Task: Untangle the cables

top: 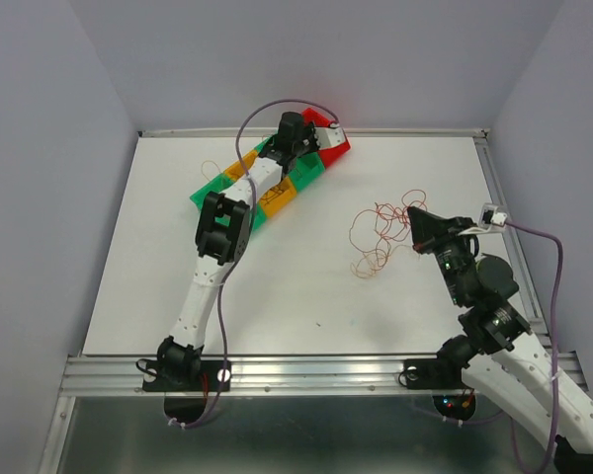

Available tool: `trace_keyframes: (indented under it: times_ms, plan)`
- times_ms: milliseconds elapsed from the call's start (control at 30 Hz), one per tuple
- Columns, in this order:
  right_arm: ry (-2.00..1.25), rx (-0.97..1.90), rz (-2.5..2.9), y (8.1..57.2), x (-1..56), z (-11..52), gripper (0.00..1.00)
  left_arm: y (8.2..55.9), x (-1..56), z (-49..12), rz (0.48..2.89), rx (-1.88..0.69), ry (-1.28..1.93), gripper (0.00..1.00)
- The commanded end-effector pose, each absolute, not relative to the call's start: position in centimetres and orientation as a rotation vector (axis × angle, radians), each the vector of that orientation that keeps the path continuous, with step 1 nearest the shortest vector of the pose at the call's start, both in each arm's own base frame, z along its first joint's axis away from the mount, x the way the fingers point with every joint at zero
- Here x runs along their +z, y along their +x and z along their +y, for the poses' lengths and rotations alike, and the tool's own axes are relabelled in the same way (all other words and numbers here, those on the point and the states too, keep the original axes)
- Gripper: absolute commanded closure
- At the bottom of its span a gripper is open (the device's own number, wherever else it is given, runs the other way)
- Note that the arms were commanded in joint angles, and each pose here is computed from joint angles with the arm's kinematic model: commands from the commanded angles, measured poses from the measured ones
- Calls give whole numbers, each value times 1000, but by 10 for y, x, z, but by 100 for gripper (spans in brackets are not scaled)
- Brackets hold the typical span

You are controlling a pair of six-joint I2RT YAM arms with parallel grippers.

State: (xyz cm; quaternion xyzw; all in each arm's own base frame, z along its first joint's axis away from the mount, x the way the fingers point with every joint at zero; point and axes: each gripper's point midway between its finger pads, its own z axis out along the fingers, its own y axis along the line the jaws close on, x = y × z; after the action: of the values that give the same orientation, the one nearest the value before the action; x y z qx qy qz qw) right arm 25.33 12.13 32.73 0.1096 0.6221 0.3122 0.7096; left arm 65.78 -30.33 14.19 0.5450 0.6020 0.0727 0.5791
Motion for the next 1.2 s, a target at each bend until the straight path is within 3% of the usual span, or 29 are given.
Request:
trace_keyframes:
  times_ms: [0, 800, 900, 967, 1167]
  plan:
    - [236, 728, 1302, 246, 342, 120, 100, 678, 196, -302, 1243, 366, 1234, 100]
    - [228, 740, 1286, 238, 337, 117, 99, 706, 225, -280, 1151, 531, 1040, 97]
    - [227, 740, 1283, 237, 338, 116, 99, 705, 221, -281, 1152, 526, 1047, 87]
    - [230, 738, 1285, 238, 337, 116, 99, 705, 223, -283, 1147, 526, 1049, 86]
    - [228, 741, 1286, 238, 337, 116, 99, 700, 228, -280, 1157, 528, 1050, 61]
